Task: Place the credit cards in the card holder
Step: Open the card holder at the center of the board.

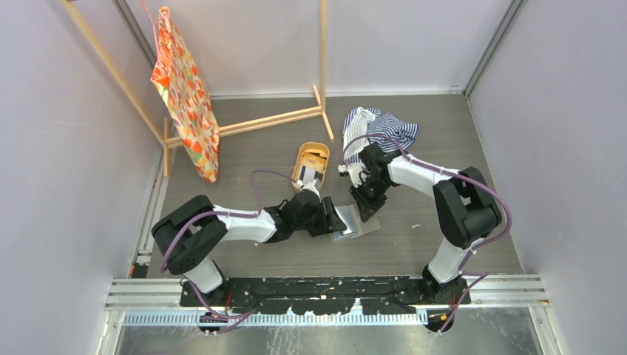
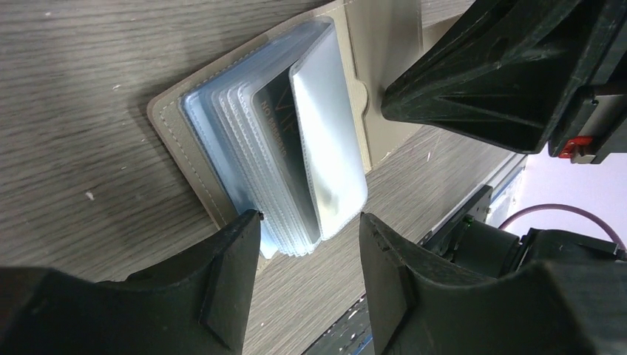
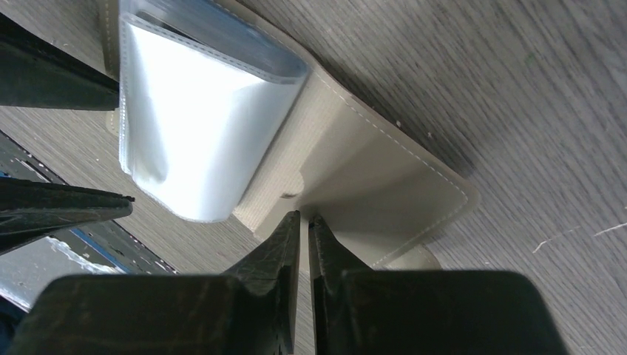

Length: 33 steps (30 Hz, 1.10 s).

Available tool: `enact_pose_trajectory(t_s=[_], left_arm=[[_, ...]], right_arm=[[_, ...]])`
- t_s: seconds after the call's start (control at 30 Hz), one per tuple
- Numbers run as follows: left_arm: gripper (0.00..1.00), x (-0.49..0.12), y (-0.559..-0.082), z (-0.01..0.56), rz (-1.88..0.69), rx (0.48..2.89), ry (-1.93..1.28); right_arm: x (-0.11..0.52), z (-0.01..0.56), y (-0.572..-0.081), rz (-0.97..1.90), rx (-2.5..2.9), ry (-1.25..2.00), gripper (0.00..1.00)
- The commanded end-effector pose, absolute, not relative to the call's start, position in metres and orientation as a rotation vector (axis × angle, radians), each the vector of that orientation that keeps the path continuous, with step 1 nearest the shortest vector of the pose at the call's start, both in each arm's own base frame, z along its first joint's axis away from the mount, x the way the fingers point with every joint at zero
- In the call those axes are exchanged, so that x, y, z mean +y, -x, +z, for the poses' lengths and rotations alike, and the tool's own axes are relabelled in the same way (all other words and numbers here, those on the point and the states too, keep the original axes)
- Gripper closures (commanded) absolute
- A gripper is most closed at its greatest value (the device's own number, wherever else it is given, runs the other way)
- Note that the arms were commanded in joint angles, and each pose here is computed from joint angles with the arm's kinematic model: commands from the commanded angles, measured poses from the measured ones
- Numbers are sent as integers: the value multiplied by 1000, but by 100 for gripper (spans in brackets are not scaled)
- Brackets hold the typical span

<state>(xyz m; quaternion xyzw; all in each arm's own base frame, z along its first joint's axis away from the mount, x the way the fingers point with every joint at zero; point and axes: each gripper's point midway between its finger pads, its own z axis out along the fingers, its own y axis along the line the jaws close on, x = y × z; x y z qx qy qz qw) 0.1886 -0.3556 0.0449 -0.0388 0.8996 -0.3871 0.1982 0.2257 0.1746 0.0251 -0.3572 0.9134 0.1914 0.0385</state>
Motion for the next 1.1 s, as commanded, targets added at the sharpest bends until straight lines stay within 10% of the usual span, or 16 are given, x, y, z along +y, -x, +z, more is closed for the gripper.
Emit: enact_pose_trajectory(t_s=[0.0,1.07], left_arm=[[48,-370,-201,62,-1166,2438,122],[41,-379,-215,61,-1144,2470,150]], right_arm=[[182,33,-232,604,2778,1096,85],[187,41,-231,720,2788,1019,81]])
